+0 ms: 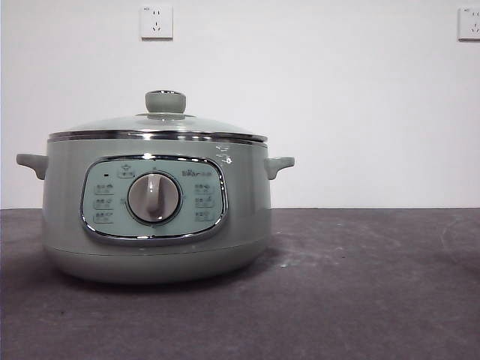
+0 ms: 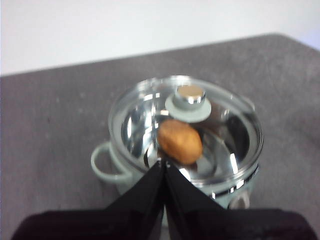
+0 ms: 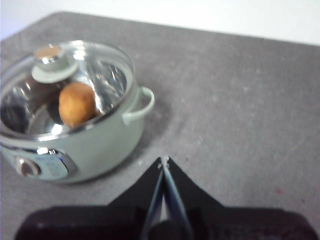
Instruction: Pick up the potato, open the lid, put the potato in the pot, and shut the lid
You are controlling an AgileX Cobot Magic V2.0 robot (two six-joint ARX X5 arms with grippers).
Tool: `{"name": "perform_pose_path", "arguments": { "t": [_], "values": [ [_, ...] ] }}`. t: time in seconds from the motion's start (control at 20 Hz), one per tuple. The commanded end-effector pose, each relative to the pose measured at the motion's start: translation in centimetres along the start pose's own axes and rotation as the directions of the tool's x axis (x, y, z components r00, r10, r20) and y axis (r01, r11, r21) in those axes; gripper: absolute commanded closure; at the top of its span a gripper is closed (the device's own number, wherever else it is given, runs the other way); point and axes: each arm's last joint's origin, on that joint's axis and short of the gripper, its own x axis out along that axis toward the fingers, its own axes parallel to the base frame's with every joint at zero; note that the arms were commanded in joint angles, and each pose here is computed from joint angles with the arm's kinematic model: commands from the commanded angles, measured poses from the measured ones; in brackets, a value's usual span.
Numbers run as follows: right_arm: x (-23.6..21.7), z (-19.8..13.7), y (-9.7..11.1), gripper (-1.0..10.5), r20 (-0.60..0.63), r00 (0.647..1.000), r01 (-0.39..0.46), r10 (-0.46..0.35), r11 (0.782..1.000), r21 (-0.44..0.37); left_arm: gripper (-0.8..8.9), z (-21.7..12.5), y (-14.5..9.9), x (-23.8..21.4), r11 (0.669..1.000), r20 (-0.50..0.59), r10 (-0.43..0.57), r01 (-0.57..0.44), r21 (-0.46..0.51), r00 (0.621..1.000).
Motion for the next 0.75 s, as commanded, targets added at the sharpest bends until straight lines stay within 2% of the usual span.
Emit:
{"name": "perform_pose_path", "arguments": {
  "t": [0.05, 0.5, 0.6, 0.75],
  "values": [
    [0.07, -0.26, 0.0, 9.5, -0.015, 1.0, 0.003, -0.003, 1.0, 0.012, 8.17, -0.33, -0.04, 0.29, 1.0, -0.034, 0.003, -0.003, -0.007, 0.999],
    [-0.02, -0.67, -0.11, 9.5, -0.052, 0.999, 0.012, -0.012, 1.0, -0.001, 8.17, -0.58, -0.1, 0.86, 1.0, -0.087, 0.007, -0.007, 0.003, 0.996],
    [-0.02, -0.67, -0.11, 9.5, -0.052, 0.999, 0.012, -0.012, 1.0, -0.001, 8.17, -0.45, 0.12, 0.75, 0.995, -0.065, 0.053, -0.047, 0.089, 0.996],
    [-0.02, -0.67, -0.11, 9.5, -0.052, 0.999, 0.012, -0.012, 1.0, -0.001, 8.17, -0.31, 0.73, 0.42, 0.993, -0.008, 0.096, -0.095, 0.076, 0.995]
  ]
}}
